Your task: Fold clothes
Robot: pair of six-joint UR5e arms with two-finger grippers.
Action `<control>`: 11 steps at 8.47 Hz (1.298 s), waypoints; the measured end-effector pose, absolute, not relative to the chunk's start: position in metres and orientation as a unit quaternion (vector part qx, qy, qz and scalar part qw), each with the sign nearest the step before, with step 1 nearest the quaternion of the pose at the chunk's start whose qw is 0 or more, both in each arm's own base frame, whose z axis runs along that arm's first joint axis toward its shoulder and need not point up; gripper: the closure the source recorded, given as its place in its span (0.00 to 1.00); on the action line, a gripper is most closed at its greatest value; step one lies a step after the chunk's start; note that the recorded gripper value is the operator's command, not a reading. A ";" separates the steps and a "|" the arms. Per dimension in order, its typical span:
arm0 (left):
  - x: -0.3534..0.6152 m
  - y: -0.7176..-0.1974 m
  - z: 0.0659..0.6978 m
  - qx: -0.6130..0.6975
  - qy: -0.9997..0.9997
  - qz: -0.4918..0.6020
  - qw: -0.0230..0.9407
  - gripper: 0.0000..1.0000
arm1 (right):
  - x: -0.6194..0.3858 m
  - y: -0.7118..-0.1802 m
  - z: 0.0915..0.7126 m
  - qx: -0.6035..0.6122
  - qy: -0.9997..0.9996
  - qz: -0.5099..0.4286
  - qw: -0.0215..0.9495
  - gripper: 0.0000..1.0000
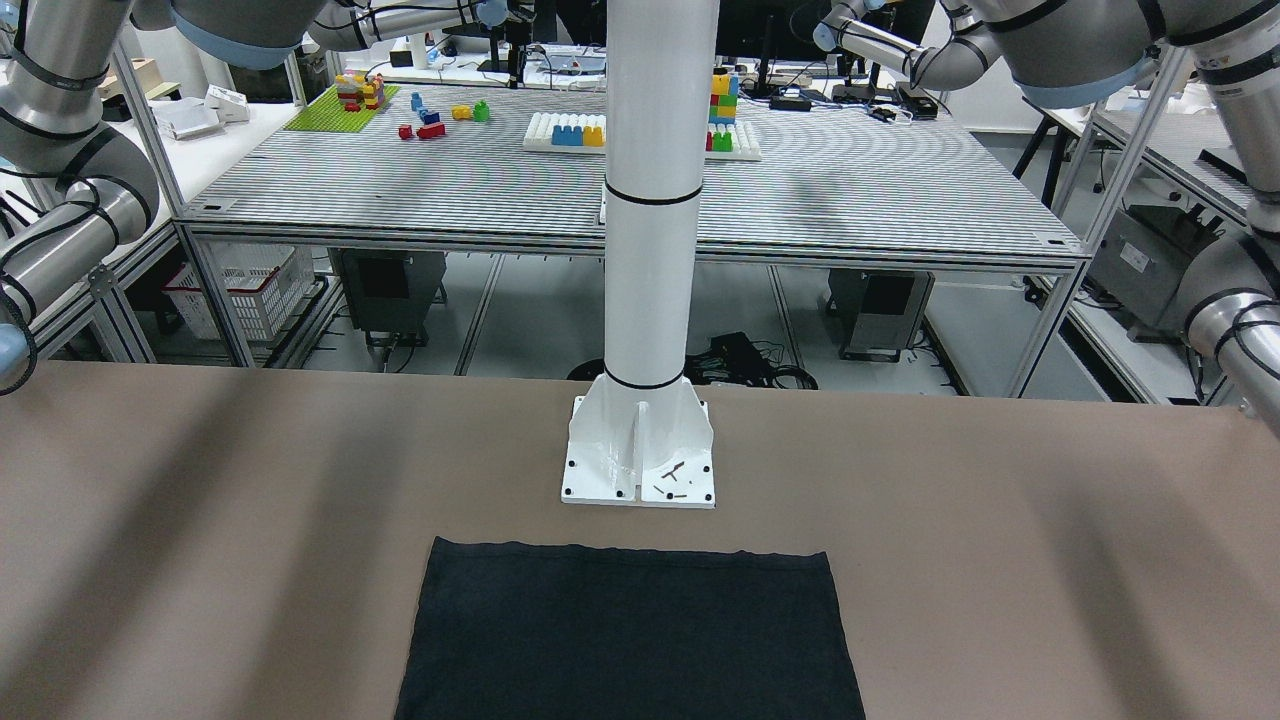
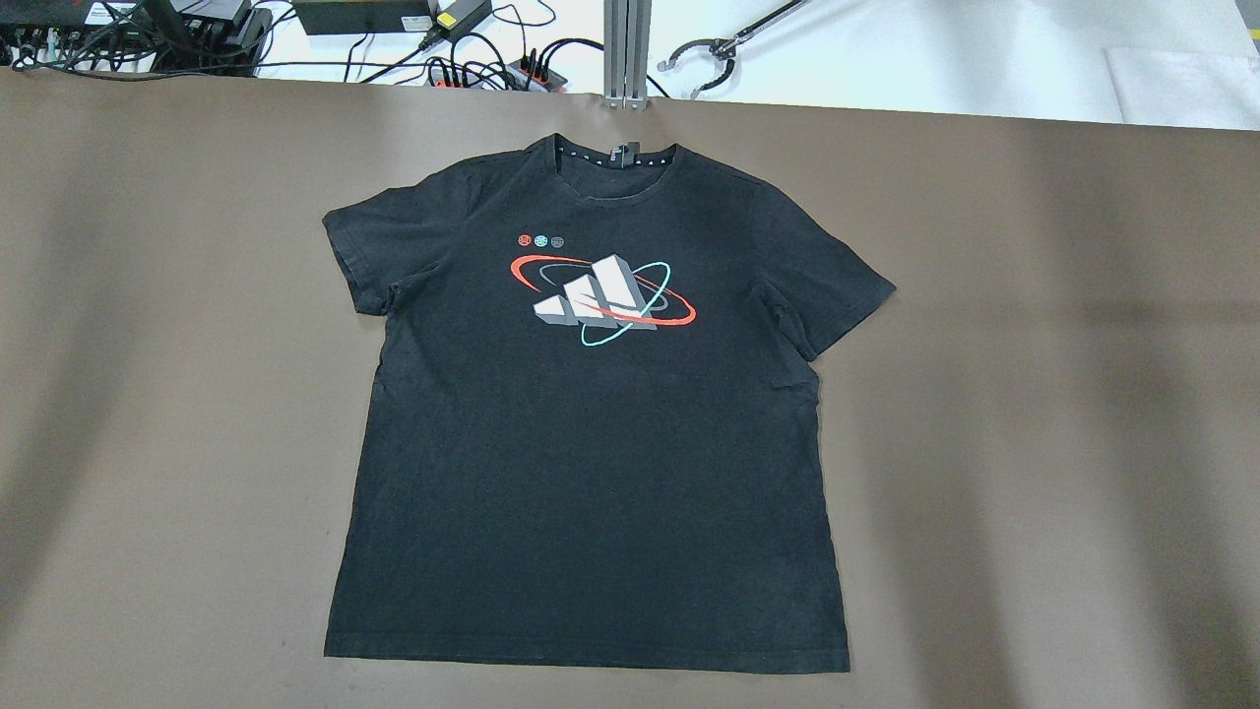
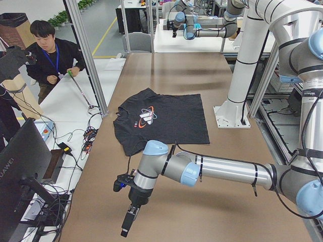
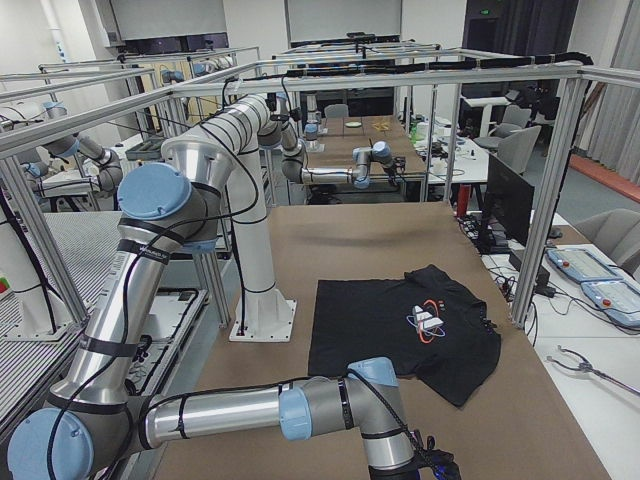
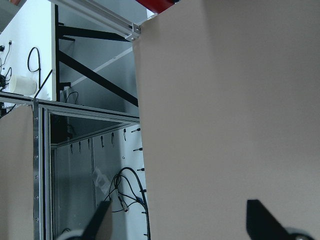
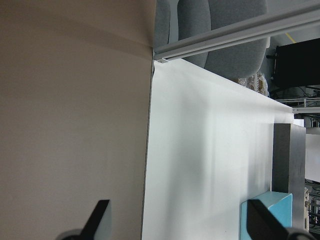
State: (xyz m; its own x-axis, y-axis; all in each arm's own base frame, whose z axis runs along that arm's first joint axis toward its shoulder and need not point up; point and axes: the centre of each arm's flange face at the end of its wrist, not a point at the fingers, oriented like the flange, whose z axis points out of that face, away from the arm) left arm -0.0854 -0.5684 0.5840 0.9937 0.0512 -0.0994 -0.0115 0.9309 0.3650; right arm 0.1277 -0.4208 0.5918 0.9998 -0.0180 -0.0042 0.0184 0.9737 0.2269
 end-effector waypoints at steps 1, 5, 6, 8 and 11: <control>-0.085 -0.568 0.584 0.185 0.054 0.016 0.981 0.06 | 0.128 -0.421 0.591 0.115 0.001 -0.009 0.993 0.05; -0.085 -0.567 0.585 0.185 0.054 0.016 0.981 0.06 | 0.128 -0.422 0.588 0.119 -0.001 -0.009 0.993 0.05; -0.085 -0.568 0.583 0.186 0.054 0.017 0.981 0.06 | 0.127 -0.423 0.587 0.121 -0.002 -0.009 0.993 0.05; -0.084 -0.572 0.577 0.192 0.054 0.017 0.980 0.06 | 0.126 -0.425 0.583 0.128 -0.003 -0.011 0.992 0.05; -0.084 -0.582 0.564 0.203 0.055 0.017 0.978 0.06 | 0.125 -0.431 0.573 0.168 -0.005 -0.014 0.986 0.05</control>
State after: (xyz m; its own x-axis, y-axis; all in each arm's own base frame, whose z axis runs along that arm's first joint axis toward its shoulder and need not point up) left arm -0.0836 -0.5822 0.5635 0.9934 0.0563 -0.1000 -0.0119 0.9171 0.3984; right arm 0.1250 -0.4313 0.5726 0.9996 -0.0290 0.0042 0.0259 0.9430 0.3317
